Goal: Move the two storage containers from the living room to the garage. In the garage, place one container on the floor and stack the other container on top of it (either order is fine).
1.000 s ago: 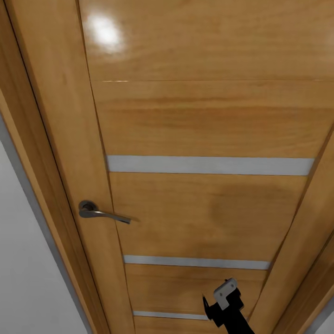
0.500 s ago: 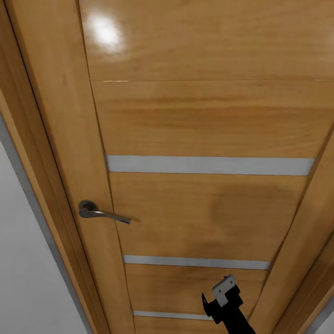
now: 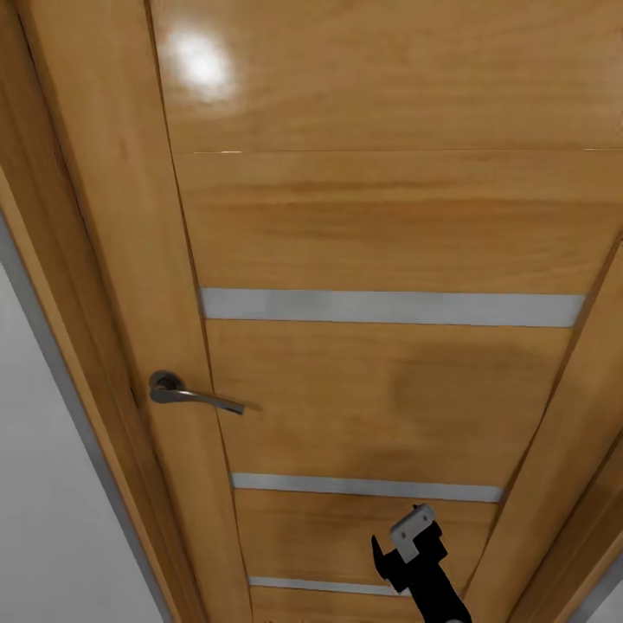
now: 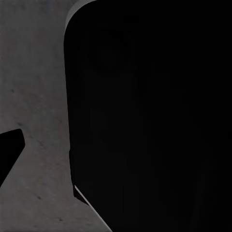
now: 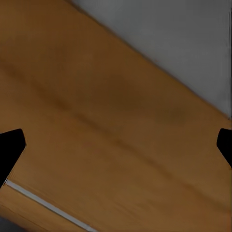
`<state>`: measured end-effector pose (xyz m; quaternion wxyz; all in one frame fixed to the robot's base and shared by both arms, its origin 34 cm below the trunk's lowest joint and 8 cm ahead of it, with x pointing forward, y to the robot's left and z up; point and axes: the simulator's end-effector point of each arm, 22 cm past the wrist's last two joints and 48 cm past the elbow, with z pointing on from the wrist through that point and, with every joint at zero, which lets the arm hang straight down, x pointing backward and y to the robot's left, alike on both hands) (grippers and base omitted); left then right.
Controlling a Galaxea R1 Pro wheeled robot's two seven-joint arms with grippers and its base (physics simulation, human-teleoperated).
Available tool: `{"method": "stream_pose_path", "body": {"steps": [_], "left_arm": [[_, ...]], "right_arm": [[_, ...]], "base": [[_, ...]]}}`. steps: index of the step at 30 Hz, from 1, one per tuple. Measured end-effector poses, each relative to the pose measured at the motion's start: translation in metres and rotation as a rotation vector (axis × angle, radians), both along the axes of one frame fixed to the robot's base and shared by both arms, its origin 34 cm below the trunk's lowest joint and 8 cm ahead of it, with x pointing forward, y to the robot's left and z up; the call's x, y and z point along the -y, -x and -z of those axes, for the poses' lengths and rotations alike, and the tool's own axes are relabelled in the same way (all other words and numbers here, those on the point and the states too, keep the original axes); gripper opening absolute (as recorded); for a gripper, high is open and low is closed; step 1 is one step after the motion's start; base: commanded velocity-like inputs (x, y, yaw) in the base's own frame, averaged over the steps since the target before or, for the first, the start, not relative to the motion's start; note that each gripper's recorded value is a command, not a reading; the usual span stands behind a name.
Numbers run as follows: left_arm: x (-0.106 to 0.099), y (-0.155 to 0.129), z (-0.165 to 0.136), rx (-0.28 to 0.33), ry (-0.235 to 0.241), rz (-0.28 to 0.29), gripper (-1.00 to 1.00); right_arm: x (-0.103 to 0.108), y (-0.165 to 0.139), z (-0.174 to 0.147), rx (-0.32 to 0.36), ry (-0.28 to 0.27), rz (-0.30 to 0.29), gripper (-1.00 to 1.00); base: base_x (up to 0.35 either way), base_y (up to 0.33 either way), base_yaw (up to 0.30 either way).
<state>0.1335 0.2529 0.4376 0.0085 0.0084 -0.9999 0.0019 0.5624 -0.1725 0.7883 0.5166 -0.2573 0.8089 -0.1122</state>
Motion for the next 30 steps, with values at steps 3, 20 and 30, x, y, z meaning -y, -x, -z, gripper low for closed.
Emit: {"method": "stream_pose_path", "body": {"steps": [3, 20, 30], "left_arm": [[0.0, 0.0, 0.0, 0.0, 0.0, 0.0, 1.0], [0.0, 0.0, 0.0, 0.0, 0.0, 0.001, 1.0], [0.001, 0.0, 0.0, 0.0, 0.002, 0.002, 1.0]], "right_arm": [[-0.002, -0.009, -0.007, 0.014, -0.011, -0.001, 1.0], [-0.008, -0.059, -0.057, 0.09, -0.003, 0.028, 1.0], [-0.03, -0.099, -0.11, 0.128, -0.018, 0.062, 1.0]], "base": [[0.0, 0.0, 0.0], [0.0, 0.0, 0.0], [0.0, 0.0, 0.0]]}}
